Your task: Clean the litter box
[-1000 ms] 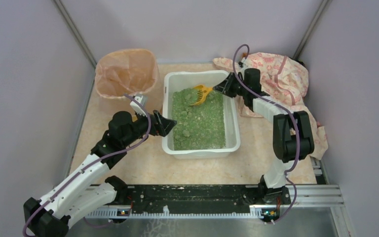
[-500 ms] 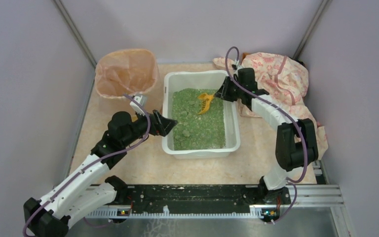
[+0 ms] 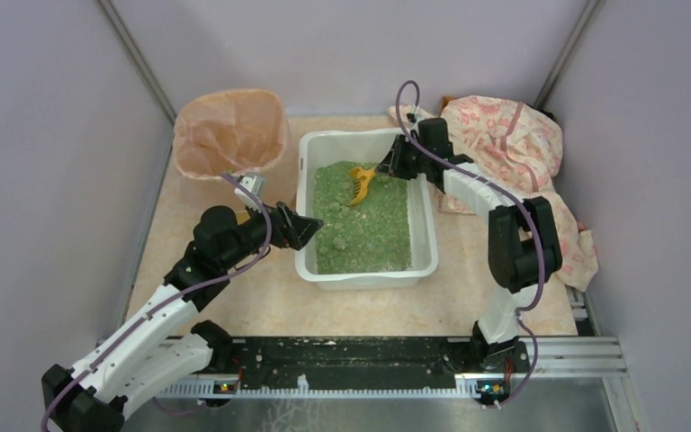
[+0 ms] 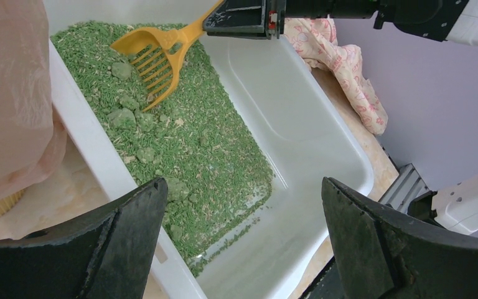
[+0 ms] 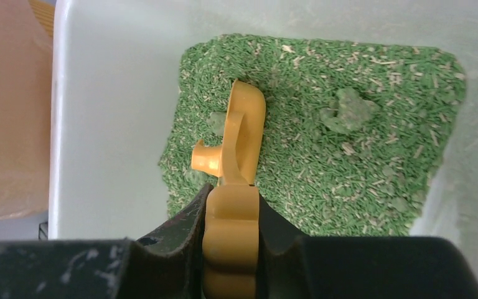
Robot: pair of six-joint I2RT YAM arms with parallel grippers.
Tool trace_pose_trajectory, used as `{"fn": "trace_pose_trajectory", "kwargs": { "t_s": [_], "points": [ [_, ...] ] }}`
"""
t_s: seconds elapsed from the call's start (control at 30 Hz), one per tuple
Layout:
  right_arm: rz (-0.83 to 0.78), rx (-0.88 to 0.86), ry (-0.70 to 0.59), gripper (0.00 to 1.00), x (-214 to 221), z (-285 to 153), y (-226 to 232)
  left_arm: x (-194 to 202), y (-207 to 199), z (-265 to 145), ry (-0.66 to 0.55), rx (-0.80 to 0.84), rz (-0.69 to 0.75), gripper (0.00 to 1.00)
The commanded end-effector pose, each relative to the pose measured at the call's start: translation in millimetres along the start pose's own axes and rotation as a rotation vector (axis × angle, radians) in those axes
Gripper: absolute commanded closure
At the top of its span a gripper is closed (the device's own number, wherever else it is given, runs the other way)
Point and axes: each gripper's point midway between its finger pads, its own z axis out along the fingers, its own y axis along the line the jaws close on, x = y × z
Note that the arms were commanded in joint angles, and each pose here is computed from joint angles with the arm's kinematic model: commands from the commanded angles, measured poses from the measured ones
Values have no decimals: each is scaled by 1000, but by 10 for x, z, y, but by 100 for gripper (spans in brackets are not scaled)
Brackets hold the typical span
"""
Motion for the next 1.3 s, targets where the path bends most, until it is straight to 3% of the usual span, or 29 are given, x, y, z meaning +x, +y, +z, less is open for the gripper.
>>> {"fn": "trace_pose_trajectory", "kwargs": {
  "t_s": [0.0, 0.47, 1.0, 1.27],
  "points": [
    [30, -76, 102, 100, 392, 266, 163, -12, 3, -44, -19, -2, 11, 1],
    [151, -328, 120, 100, 497, 206, 541, -7, -38, -10, -11, 20, 1, 1],
    [117, -388, -51, 100, -42, -471, 683, -11, -89, -10, -6, 42, -16, 1],
    [167, -421, -74, 100, -8, -632, 516, -13, -115, 5, -2, 54, -22, 1]
  ]
}}
